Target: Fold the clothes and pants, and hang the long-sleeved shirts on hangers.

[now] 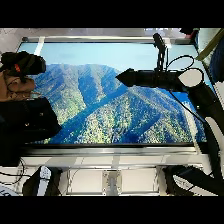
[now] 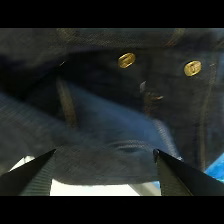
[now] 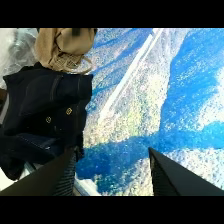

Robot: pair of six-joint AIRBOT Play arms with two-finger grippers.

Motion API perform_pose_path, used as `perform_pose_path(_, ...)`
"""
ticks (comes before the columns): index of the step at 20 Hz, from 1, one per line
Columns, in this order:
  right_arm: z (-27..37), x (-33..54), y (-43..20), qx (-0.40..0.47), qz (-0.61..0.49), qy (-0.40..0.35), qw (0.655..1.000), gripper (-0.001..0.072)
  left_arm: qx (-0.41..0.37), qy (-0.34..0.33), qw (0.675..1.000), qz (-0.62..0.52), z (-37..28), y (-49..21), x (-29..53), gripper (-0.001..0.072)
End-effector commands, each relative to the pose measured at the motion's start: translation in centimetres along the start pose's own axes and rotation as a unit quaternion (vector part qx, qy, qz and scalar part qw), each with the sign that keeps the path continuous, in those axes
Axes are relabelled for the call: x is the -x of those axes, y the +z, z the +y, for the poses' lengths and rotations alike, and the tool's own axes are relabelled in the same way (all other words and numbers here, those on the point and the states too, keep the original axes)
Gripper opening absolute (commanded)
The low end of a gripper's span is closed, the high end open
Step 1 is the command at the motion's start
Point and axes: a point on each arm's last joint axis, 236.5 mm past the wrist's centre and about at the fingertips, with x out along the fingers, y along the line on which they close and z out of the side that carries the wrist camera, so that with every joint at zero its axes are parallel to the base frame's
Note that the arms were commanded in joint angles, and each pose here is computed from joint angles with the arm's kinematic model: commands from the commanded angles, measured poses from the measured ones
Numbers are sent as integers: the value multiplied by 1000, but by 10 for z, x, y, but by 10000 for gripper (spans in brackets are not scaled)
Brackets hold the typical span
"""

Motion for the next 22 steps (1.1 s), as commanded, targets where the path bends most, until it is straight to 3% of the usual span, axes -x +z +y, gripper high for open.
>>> perform_pose_path(1,-14,1,-10,32,23,-31,999,494,13,27,999,21,17,-10,1,708)
perform_pose_path(8,-39,5,-21,78,51,-79,992,494,86,33,993,74,22,-22,-17,708)
perform_pose_path(19,-48,6,-22,93,58,-98,989,494,104,33,977,184,30,-36,-82,706)
perform_pose_path(20,-47,6,-22,93,58,-97,989,494,103,33,976,191,31,-37,-87,589)
perform_pose_path(21,-46,6,-22,91,57,-95,990,494,96,23,976,193,28,-36,-91,189)
perform_pose_path(22,-45,7,-21,90,56,-94,990,493,81,-5,979,188,17,-32,-93,55)
